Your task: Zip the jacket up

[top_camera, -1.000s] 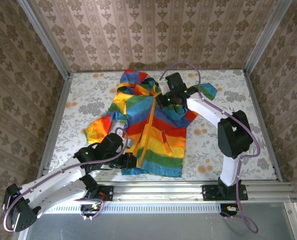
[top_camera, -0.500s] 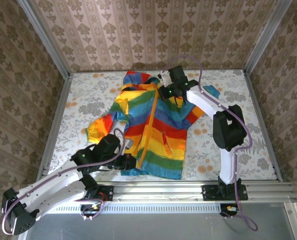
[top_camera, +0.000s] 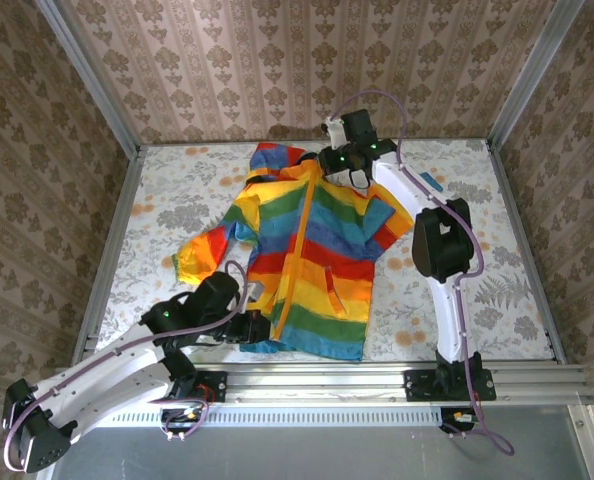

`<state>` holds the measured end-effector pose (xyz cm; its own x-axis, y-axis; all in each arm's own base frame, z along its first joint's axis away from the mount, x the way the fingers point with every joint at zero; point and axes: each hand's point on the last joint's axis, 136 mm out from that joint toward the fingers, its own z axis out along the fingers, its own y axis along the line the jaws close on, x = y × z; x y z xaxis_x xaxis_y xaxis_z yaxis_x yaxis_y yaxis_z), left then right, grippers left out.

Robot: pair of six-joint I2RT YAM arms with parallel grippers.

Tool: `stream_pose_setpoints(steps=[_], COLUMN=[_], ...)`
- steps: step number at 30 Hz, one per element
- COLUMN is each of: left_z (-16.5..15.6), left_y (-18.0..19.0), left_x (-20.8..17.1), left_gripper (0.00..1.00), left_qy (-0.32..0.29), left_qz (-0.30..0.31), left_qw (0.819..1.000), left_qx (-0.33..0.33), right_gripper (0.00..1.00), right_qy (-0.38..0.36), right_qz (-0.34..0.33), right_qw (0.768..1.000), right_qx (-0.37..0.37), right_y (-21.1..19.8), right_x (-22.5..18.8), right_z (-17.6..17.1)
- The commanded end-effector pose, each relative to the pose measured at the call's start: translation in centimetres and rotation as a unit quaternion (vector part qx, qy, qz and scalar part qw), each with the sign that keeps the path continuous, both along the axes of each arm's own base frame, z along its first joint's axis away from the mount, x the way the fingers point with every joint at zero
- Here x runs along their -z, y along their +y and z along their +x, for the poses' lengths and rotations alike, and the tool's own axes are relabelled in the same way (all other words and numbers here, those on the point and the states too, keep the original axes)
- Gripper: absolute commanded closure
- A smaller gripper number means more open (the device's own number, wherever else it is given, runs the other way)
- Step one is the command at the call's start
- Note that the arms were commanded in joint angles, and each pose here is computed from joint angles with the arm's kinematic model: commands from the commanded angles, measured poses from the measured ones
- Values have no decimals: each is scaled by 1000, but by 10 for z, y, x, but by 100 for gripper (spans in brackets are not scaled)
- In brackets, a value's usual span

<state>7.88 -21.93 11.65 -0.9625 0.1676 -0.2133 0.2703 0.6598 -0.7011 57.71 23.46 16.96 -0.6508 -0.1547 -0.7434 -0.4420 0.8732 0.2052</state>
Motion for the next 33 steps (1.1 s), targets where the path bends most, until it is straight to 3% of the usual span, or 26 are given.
stream_pose_setpoints(steps=[1,15,21,27,31,33], left_z=[-20,-3,11,16,20,23], left_y=[9,5,17,23,27,28], left_x=[13,36,45,50,47,41], left_gripper=[100,100,100,100,77,70], left_qy=[51,64,67,70,64,52], left_qz=[19,36,54,61,75,75], left_qw=[998,997,995,994,993,994], left_qx=[11,-18,-51,-61,-64,-62], right_gripper=[100,100,100,100,100,100], right_qy=[-30,-20,-10,3,14,16], right_qz=[10,20,23,35,36,34], right_qw=[999,999,999,998,998,998], right_qx=[30,35,36,44,51,56], right_y=[-16,-12,-15,-21,-28,-34], right_x=[-19,-5,-2,4,10,10], right_z=[26,45,32,-4,-33,-45])
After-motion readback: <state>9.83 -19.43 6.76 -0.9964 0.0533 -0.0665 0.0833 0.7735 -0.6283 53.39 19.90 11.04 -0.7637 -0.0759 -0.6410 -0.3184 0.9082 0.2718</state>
